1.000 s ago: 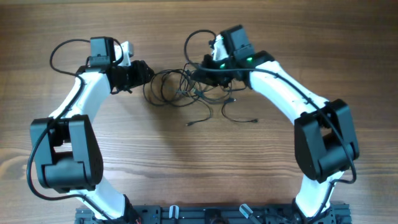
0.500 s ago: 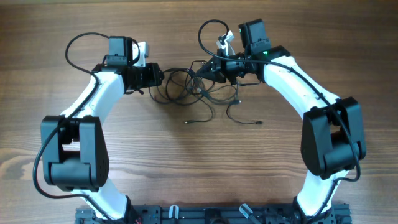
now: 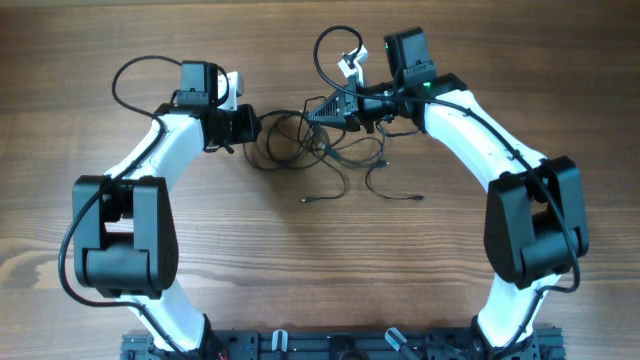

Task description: Untangle cables

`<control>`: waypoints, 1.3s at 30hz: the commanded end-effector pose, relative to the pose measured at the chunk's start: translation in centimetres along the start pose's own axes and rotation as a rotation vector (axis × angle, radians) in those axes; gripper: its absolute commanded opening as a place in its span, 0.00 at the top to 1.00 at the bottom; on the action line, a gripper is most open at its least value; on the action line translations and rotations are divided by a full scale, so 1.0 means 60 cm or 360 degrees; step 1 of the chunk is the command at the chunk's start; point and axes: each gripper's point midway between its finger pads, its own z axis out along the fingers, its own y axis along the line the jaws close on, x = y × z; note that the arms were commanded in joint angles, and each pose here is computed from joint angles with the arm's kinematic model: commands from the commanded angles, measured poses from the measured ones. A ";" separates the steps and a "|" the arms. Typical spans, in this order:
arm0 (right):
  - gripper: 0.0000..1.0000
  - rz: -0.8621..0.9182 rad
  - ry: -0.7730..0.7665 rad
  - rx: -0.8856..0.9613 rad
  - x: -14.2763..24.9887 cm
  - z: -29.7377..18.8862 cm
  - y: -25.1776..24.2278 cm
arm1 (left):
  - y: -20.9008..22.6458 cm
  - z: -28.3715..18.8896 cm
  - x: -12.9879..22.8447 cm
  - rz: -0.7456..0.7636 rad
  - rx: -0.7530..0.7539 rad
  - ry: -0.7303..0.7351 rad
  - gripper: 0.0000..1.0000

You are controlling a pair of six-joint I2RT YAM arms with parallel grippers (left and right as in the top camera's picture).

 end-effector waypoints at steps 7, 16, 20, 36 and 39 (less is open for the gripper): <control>0.96 -0.0618 -0.0245 -0.0078 0.030 -0.096 0.211 | 0.004 0.008 0.002 0.0024 -0.0009 0.0002 0.86; 0.96 -0.1019 -0.0407 -0.0163 0.098 -0.169 0.345 | 0.004 0.008 0.002 0.0024 -0.0009 0.0002 0.87; 0.96 -0.1184 -0.0478 -0.0212 0.120 -0.193 0.391 | 0.004 0.008 0.002 0.0024 -0.0009 0.0002 0.86; 0.96 -0.1795 -0.0930 -0.0530 0.195 -0.333 0.586 | 0.004 0.008 0.002 0.0024 -0.0009 0.0002 0.80; 0.96 -0.1634 -0.0973 -0.0365 0.154 -0.350 0.538 | 0.004 0.008 0.002 0.0024 -0.0009 0.0002 0.78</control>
